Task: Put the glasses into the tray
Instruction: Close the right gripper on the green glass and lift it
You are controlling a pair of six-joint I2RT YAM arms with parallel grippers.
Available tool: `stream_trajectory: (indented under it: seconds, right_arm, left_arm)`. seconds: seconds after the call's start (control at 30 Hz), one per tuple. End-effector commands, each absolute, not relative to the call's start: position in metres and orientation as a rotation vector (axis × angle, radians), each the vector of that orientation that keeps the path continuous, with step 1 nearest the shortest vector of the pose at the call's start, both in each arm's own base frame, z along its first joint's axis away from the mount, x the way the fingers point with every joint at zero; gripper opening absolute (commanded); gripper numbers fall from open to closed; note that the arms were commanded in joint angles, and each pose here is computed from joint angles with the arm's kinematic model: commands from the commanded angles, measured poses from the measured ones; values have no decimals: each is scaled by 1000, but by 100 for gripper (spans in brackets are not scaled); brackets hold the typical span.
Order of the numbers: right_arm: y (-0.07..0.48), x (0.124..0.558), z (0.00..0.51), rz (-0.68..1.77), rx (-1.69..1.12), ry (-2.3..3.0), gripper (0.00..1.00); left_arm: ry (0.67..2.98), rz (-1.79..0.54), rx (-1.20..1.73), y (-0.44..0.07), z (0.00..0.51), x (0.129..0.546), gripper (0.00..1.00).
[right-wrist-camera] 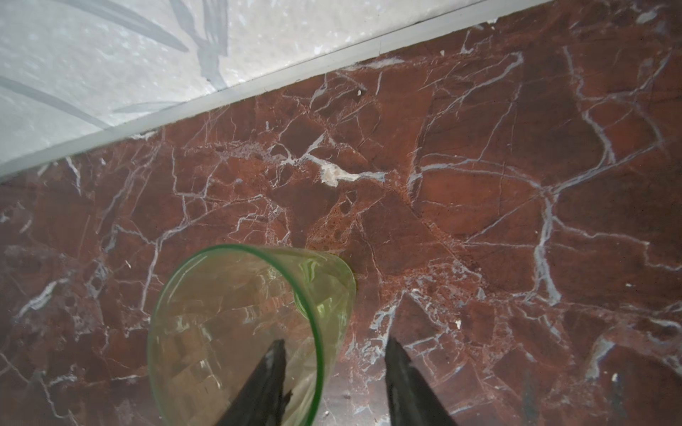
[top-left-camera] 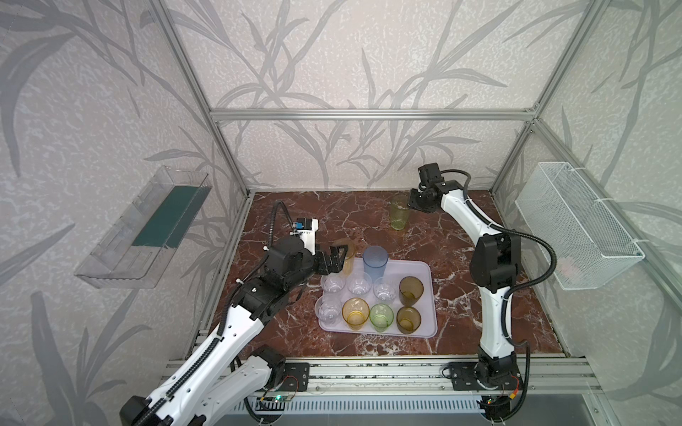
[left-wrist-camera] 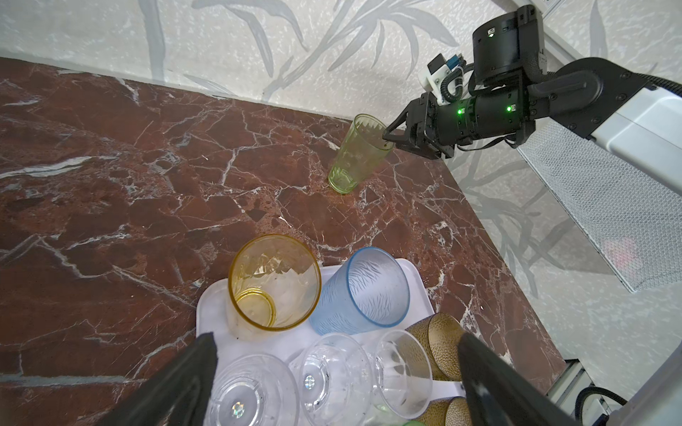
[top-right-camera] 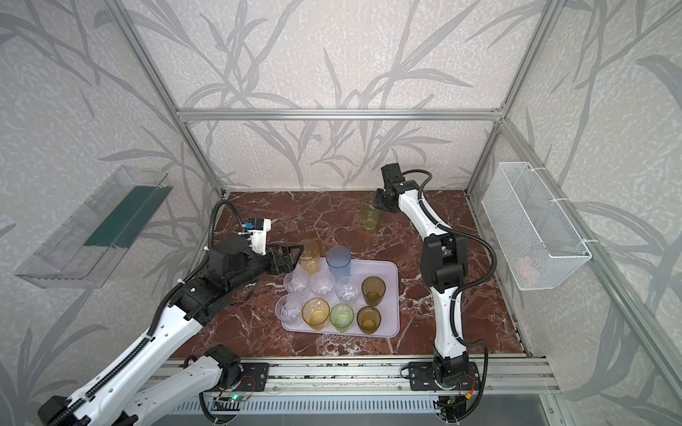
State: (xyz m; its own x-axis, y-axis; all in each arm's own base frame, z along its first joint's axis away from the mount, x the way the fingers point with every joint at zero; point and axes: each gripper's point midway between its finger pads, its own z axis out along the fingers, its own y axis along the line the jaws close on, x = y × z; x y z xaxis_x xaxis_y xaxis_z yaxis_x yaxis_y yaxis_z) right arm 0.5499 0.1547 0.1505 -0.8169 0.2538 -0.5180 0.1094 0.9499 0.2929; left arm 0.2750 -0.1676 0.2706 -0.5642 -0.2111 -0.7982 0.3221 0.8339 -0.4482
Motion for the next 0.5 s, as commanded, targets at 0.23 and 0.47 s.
stream_trajectory:
  seconds: [0.23,0.47]
  right_arm:
    - [158,553,142,353,242,2569,13]
    - [156,552,140,334,247,2579,10]
  left_arm:
    - [2010,-669,94,-165,279,279,99]
    - [2022,-653,87,-163,273,279,99]
